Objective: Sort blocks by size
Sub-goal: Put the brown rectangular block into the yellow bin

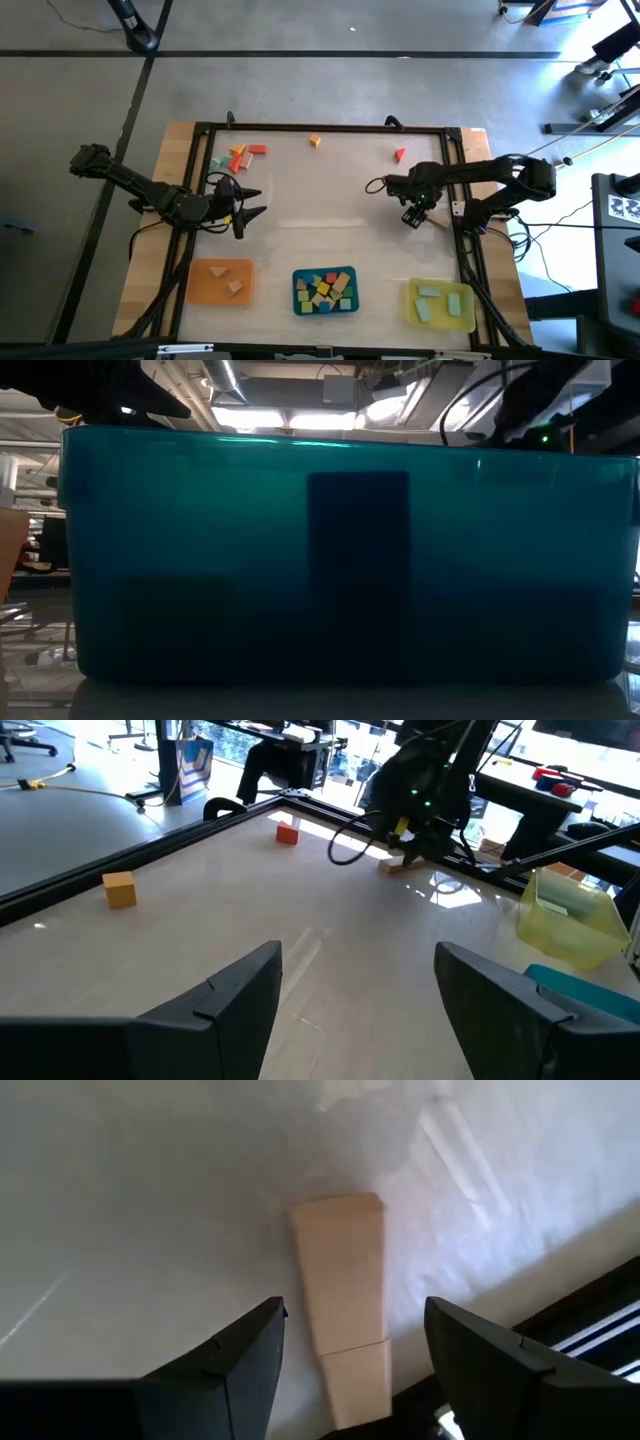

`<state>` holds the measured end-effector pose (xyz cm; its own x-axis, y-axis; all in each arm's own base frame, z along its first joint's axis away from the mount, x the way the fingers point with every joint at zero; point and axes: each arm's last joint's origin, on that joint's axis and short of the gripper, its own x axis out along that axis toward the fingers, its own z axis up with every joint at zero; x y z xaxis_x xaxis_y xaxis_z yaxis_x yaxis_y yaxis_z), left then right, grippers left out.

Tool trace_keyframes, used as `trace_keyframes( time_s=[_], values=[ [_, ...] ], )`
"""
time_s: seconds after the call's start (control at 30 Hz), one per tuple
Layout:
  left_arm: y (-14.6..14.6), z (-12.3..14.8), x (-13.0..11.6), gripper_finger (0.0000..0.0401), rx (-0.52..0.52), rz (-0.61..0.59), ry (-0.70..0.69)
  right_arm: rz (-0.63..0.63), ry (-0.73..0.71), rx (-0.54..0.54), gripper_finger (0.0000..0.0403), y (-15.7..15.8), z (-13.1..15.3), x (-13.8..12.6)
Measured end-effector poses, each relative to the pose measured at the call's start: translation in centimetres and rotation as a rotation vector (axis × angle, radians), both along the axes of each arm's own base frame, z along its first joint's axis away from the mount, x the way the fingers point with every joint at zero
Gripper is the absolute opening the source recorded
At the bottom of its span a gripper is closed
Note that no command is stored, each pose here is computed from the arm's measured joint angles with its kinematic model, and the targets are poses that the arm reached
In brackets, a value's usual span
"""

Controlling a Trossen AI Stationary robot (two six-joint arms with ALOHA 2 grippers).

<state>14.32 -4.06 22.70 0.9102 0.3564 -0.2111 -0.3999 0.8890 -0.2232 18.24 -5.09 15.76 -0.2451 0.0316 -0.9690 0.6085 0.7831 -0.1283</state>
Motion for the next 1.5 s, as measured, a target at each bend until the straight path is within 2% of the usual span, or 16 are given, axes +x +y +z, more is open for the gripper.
trace_keyframes(
  time_s=[0.3, 0.43, 0.53, 0.77, 0.83, 1.0, 1.1, 1.23, 1.5],
  values=[
    [0.0, 0.0, 0.0, 0.0250, 0.000, 0.000, 0.000, 0.000, -0.100, 0.074, 0.0236, -1.1, -1.9, -0.7],
    [0.0, 0.0, 0.0, 0.0250, 0.000, 0.000, 0.000, -0.001, -0.095, 0.082, 0.0234, -1.0, -2.3, -1.0],
    [0.0, 0.0, 0.0, 0.0250, 0.000, 0.000, 0.000, -0.004, -0.096, 0.082, 0.0214, -1.0, -2.3, -1.0],
    [0.0, 0.0, 0.0, 0.0250, 0.000, 0.000, 0.000, -0.003, -0.098, 0.089, 0.0128, -1.0, -2.3, -1.0],
    [0.0, 0.0, 0.0, 0.0250, 0.000, 0.000, 0.000, 0.000, -0.099, 0.088, 0.0126, -1.0, -2.2, -0.9],
    [0.0, 0.0, 0.0, 0.0250, 0.000, 0.000, 0.000, -0.002, -0.074, 0.084, 0.0131, -1.1, -1.2, -0.4],
    [0.0, 0.0, 0.0, 0.0250, 0.004, -0.001, 0.005, -0.007, -0.117, 0.099, 0.0140, -0.9, -0.1, 0.7],
    [0.0, 0.0, 0.0, 0.0250, 0.012, -0.002, 0.008, 0.021, -0.169, 0.095, 0.0129, 0.0, 1.6, 2.3],
    [0.0, 0.0, 0.0, 0.0250, 0.005, -0.001, 0.005, 0.158, -0.304, 0.081, 0.0138, 4.5, 5.3, 5.6]
  ],
)
